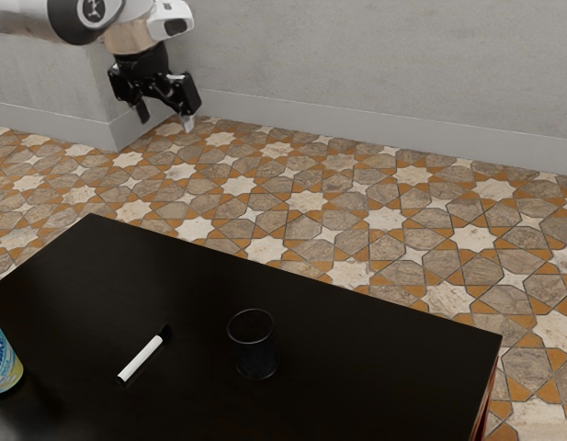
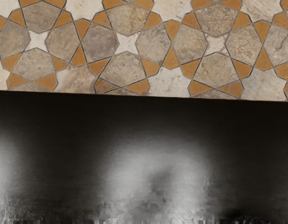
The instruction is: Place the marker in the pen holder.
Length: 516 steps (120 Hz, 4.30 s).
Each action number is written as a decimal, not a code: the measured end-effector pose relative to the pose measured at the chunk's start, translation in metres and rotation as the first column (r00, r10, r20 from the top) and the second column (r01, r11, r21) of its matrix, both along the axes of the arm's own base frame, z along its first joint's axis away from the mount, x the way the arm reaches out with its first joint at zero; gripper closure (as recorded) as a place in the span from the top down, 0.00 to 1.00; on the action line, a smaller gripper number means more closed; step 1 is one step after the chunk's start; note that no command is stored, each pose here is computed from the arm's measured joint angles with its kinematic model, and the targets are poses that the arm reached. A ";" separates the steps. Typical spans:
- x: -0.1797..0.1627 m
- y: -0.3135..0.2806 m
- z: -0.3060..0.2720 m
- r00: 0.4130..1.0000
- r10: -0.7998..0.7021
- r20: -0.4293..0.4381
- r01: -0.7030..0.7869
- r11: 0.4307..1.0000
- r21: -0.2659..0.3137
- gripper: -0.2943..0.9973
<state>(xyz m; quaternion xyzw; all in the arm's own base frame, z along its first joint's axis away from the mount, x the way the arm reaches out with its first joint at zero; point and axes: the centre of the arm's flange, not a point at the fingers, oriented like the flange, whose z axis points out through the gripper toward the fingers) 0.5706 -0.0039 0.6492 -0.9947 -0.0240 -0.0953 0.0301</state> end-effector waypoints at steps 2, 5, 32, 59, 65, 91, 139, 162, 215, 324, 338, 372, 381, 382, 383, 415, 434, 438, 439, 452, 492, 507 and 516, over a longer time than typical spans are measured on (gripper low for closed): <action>-0.001 -0.001 0.000 1.000 -0.001 -0.010 0.001 1.000 0.001 0.76; -0.003 -0.003 -0.001 1.000 -0.004 -0.023 0.004 1.000 0.002 0.76; -0.012 -0.018 -0.062 0.981 -0.024 -0.194 0.026 1.000 0.006 0.77; -0.027 -0.028 -0.176 0.937 -0.038 -0.348 0.043 0.999 0.009 0.77; -0.033 -0.028 -0.202 0.931 -0.042 -0.363 0.048 0.999 0.008 0.77; -0.047 0.010 -0.288 0.934 -0.012 -0.357 0.020 1.000 0.018 0.77; -0.069 0.039 -0.359 0.956 0.028 -0.291 -0.033 0.999 -0.012 0.77; -0.068 0.040 -0.367 0.963 0.031 -0.269 -0.037 0.999 -0.018 0.77; -0.068 0.041 -0.389 0.963 0.036 -0.266 -0.044 0.999 -0.022 0.77; -0.062 0.057 -0.400 0.974 0.062 -0.219 -0.067 0.998 -0.019 0.42; -0.062 0.056 -0.401 0.973 0.061 -0.221 -0.067 0.998 -0.020 0.38; -0.063 0.055 -0.406 0.972 0.061 -0.229 -0.066 0.998 -0.013 0.28; -0.062 0.055 -0.405 0.972 0.064 -0.227 -0.068 0.998 -0.010 0.24; -0.062 0.056 -0.405 0.972 0.064 -0.226 -0.068 0.998 -0.010 0.23; -0.062 0.056 -0.405 0.972 0.065 -0.226 -0.069 0.998 -0.010 0.23; -0.047 0.044 -0.375 0.987 0.018 -0.160 -0.013 0.999 0.031 0.17; -0.035 -0.002 -0.326 0.990 -0.124 -0.065 0.131 0.985 0.113 0.16; -0.035 -0.008 -0.318 0.989 -0.140 -0.050 0.145 0.981 0.130 0.16; -0.035 -0.009 -0.316 0.989 -0.143 -0.046 0.148 0.980 0.133 0.16; -0.036 -0.015 -0.294 0.988 -0.154 -0.003 0.152 0.975 0.163 0.16; -0.045 -0.098 -0.227 0.960 -0.240 0.147 0.207 0.956 0.208 0.16; -0.073 -0.179 -0.194 0.903 -0.368 0.222 0.311 0.916 0.252 0.16; -0.076 -0.180 -0.184 0.903 -0.349 0.251 0.285 0.923 0.258 0.16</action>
